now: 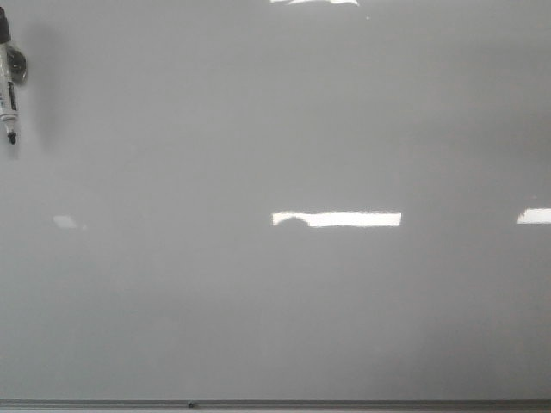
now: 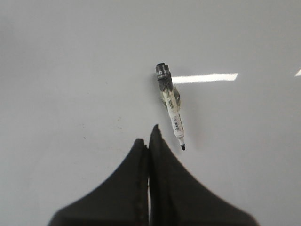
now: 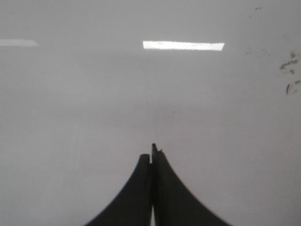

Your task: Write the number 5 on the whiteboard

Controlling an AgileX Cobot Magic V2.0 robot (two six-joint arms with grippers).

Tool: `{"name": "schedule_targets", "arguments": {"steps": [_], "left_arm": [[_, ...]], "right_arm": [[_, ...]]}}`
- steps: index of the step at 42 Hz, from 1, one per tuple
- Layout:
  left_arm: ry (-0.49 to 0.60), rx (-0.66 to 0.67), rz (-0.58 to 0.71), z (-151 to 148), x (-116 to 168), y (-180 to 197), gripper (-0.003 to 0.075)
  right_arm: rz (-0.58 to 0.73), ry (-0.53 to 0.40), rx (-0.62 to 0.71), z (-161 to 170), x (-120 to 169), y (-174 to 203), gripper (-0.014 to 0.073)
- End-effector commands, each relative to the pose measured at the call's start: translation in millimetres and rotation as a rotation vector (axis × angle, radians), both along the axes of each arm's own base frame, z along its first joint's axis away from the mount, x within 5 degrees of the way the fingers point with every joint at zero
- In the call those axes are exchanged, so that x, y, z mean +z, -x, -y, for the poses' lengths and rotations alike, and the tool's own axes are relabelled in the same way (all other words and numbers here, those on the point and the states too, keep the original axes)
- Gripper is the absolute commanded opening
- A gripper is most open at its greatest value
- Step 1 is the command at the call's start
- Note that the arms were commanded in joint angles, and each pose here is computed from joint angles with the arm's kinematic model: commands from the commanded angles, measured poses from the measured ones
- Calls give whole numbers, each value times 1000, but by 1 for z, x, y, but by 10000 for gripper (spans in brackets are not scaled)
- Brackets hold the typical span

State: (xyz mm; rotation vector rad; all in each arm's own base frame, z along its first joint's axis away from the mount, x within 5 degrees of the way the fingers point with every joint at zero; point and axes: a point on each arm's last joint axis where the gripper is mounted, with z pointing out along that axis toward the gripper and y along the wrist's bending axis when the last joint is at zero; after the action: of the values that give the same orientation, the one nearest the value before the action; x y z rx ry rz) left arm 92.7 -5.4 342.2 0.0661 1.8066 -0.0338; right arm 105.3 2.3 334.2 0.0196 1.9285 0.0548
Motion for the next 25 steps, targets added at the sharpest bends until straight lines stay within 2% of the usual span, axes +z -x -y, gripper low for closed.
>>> {"name": "schedule_targets", "arguments": {"steps": [1, 11, 15, 18, 22, 25], "left_arm": [[30, 0, 74, 1, 15, -9, -20], [25, 1, -10, 1, 5, -26, -19], [24, 1, -42, 1, 1, -33, 20], [19, 2, -70, 1, -2, -40, 127], [18, 3, -103, 2, -7, -47, 337], [17, 3, -123, 2, -10, -52, 482]], "right_arm": [[51, 13, -9, 1, 11, -12, -70], [-38, 12, -8, 2, 0, -31, -59], [-64, 11, -8, 2, -3, -37, 24], [-81, 11, -8, 2, -6, -40, 169], [-97, 11, -8, 2, -8, -44, 414], [-96, 11, -8, 2, -9, -45, 552]]}}
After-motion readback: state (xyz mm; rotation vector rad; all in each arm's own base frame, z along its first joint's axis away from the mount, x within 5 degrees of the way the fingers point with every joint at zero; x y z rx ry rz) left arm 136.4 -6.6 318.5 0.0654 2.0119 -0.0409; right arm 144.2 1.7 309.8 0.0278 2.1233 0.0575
